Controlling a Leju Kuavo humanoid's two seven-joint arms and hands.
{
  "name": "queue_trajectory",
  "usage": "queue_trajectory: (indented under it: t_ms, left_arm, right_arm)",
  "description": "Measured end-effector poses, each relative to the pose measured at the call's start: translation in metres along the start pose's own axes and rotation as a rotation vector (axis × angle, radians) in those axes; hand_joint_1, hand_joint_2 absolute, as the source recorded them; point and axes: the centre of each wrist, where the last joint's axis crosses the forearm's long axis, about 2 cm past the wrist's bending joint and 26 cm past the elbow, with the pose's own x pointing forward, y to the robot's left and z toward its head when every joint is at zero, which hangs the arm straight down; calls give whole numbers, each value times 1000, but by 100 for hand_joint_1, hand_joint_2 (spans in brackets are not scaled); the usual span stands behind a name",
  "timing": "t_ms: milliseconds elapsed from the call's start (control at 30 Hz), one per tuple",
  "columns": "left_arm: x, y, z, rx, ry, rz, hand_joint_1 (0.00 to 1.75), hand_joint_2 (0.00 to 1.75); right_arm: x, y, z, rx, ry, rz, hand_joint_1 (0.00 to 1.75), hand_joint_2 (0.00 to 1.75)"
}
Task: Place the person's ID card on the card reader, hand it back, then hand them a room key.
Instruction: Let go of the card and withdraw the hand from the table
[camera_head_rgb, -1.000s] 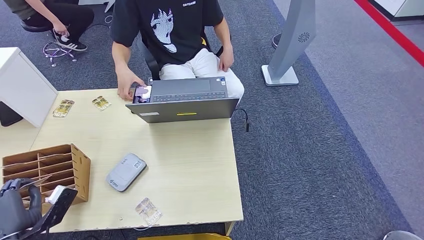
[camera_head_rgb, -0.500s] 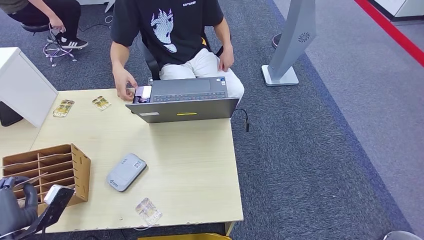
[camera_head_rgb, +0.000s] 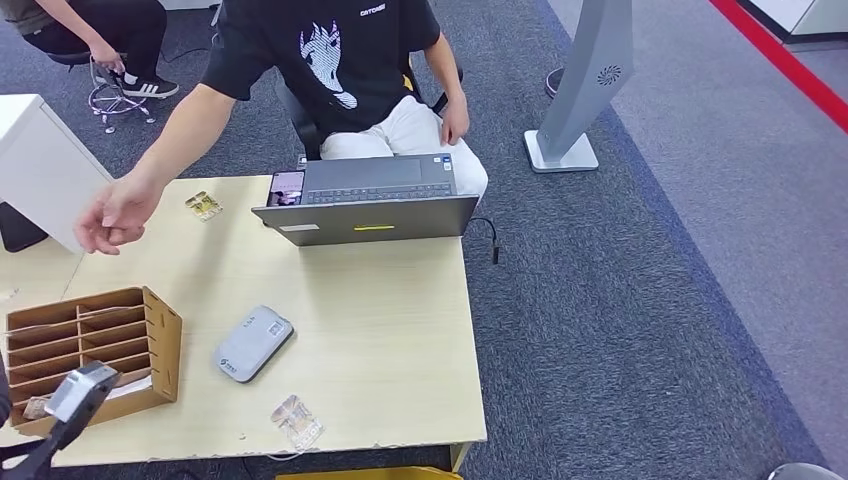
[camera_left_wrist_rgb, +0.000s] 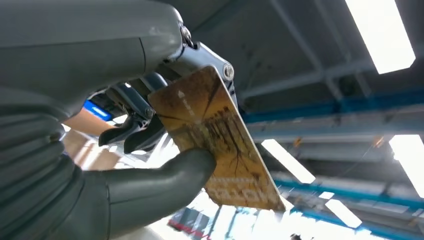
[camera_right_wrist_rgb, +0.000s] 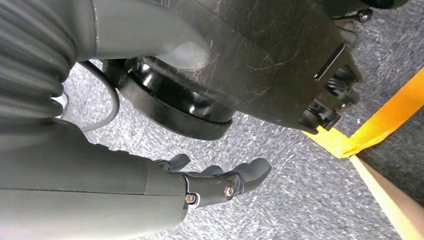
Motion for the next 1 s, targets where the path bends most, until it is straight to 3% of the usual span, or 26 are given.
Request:
queue_trajectory:
  t_ms: [133,367,733,1000]
  left_arm:
    - [-32,-9,-36,-44,-20,-95,175,175]
    - [-57,-32,-56,-156,2,-221,175,175]
    - [-64,-46,-60,-206,15,-243,175,175]
    - [-56,-56,-58,-238,25,-225,175,175]
  right_arm:
    - [4,-2,-4,4,-29,17,0,175]
    - [8,-6,-10,5,-47,39,0,175]
    - [9,-6,-12,10,-44,59,0,175]
    - [8,-6,-13,11,-47,59,0,175]
